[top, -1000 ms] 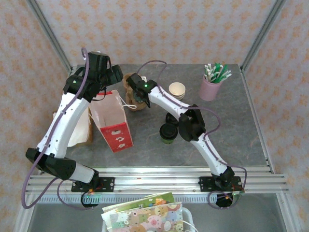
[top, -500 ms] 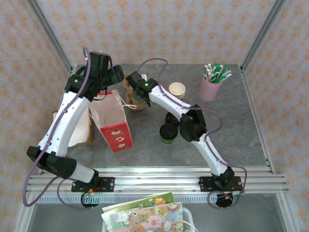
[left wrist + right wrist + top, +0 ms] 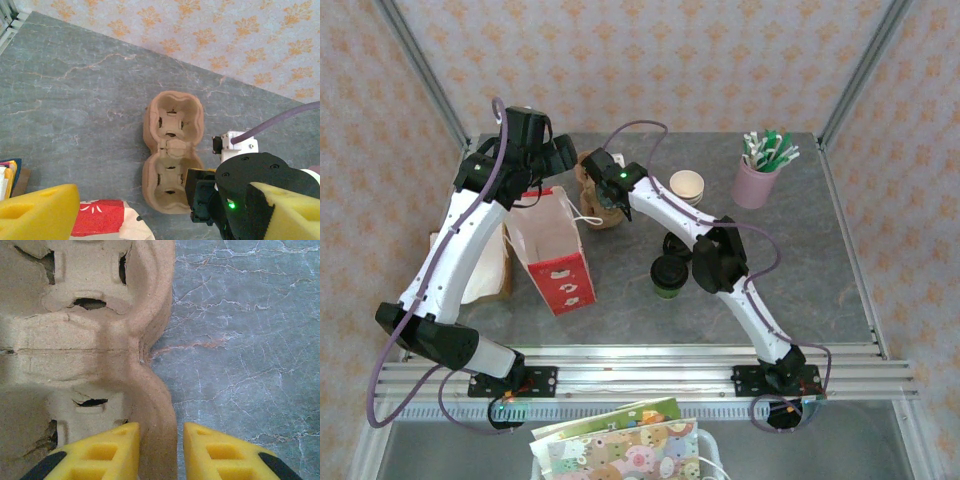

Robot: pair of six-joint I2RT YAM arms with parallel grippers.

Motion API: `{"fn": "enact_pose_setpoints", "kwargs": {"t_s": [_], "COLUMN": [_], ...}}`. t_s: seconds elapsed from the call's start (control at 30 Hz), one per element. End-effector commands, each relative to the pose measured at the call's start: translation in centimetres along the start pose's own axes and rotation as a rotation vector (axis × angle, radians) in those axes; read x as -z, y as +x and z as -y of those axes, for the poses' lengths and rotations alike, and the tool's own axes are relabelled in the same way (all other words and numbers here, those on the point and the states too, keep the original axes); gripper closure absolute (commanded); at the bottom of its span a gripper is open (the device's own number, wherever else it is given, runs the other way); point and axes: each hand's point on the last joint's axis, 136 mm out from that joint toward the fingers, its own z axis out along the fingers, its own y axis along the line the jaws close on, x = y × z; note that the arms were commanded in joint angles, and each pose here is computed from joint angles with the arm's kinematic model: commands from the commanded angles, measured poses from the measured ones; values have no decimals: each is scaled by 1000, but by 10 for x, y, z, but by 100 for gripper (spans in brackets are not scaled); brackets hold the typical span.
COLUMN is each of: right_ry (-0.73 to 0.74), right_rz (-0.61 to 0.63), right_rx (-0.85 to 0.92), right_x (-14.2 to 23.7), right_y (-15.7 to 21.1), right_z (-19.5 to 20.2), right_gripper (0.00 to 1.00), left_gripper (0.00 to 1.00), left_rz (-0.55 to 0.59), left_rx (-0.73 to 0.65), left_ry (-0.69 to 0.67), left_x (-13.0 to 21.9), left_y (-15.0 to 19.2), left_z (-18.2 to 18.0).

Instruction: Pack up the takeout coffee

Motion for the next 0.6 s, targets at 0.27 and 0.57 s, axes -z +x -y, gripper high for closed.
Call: {"fn": "enact_pose_setpoints", "kwargs": {"t_s": [0.27,0.57], "right_ry": [-8,-14], "right_rz": [38,51], "right_rx": [3,-5], "right_x": [22,27], "right_y": [-13,-17], "right_z": [-1,-1], "right_gripper": [78,85], "left_gripper": [12,12], "left_rz": [32,31], "left_rx": [3,4], "left_ry": [24,26], "left_x": [5,5], "left_y": [-9,-9], "left_z": [5,6]}}
